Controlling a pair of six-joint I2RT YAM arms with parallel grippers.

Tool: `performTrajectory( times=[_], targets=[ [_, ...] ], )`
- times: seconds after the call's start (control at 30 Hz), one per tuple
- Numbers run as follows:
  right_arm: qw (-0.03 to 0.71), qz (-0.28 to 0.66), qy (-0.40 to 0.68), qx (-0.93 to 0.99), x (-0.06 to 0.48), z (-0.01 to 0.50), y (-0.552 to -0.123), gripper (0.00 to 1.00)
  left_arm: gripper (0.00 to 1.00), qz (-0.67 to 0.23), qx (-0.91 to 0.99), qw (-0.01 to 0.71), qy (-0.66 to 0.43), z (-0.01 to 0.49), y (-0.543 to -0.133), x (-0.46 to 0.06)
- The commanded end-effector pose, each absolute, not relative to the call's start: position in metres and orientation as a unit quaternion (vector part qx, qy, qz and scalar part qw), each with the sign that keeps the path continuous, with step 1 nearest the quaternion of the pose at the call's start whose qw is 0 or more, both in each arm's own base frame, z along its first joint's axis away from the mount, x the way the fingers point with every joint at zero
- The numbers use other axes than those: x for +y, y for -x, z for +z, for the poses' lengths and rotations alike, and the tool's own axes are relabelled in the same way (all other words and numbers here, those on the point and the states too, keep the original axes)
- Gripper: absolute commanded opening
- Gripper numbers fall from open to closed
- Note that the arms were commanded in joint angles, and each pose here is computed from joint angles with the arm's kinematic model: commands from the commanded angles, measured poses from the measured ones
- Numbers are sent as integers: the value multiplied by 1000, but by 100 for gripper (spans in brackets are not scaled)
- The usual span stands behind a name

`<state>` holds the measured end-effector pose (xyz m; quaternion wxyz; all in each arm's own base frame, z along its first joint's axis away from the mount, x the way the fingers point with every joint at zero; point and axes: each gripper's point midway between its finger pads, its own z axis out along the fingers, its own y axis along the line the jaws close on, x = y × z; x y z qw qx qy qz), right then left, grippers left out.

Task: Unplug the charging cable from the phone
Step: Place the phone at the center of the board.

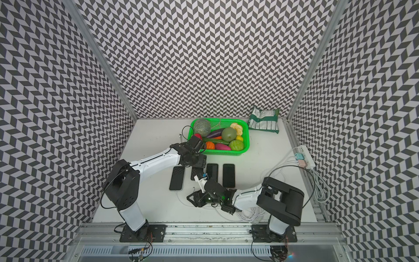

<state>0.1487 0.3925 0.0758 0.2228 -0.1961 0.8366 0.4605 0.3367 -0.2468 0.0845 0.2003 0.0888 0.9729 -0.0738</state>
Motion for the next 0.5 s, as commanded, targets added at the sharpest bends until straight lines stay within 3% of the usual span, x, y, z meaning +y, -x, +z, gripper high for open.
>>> performTrajectory(
  times=[0.0,0.47],
  targets=[
    [257,444,201,834,387,90,-154,53,0,-73,970,218,-84,86,-347,-248],
    [331,414,183,828,330,131,-154,71,0,-52,974,205,-77,65,-351,-239]
  ],
)
